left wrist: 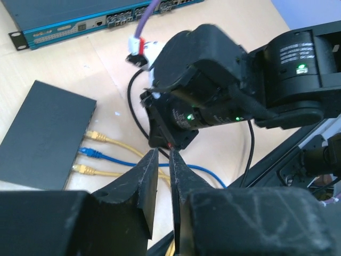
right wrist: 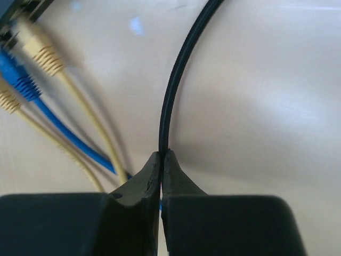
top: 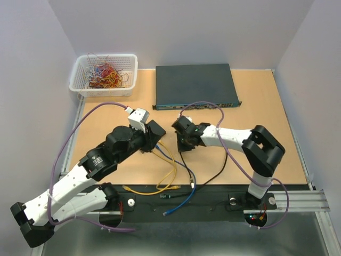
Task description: Insert the plug into the switch port
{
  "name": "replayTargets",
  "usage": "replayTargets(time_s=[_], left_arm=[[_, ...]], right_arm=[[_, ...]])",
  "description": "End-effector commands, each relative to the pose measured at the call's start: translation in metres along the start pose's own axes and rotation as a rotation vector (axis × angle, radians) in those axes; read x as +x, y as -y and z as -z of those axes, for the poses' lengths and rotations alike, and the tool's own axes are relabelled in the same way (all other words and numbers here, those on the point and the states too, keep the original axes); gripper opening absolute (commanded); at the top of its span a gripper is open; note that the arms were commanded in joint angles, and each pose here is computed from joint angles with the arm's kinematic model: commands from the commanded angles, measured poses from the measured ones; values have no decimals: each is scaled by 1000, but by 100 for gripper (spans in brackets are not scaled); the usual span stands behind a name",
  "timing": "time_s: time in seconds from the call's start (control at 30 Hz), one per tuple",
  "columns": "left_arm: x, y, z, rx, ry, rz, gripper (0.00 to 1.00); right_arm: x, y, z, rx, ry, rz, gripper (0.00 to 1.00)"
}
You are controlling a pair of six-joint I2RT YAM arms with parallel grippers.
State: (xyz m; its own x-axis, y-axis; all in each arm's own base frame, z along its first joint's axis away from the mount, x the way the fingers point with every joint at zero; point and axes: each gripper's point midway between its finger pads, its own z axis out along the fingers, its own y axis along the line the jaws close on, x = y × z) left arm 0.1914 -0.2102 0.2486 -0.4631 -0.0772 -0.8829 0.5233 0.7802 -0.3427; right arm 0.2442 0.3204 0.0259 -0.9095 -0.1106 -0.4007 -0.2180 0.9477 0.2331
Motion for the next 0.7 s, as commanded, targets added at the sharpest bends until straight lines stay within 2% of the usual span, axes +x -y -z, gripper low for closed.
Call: replayTargets(time_s=[0.0, 0.07, 0.2, 0.3, 0.43, 0.5, 0.67], left_arm=[[-22, 20, -8, 84, 81, 33, 24], [-26, 31, -17, 141, 106, 58, 24], [-28, 49, -30, 235, 145, 86, 23], [-25, 67, -41, 330, 167, 71, 27], [-17, 79, -58, 391, 200, 26, 39], [-13, 82, -62, 412, 200, 11, 45], [1, 86, -68, 463, 187, 13, 53]], right_arm=[[-69, 35, 43, 35, 245, -190, 0], [-105, 49, 83, -24, 381, -327, 0], [-141, 78, 140, -77, 562, -496, 0], [-151, 91, 163, -100, 629, -568, 0], [-156, 94, 180, -155, 660, -636, 0], [-160, 94, 187, -176, 683, -639, 0], [-165, 93, 204, -210, 717, -636, 0]])
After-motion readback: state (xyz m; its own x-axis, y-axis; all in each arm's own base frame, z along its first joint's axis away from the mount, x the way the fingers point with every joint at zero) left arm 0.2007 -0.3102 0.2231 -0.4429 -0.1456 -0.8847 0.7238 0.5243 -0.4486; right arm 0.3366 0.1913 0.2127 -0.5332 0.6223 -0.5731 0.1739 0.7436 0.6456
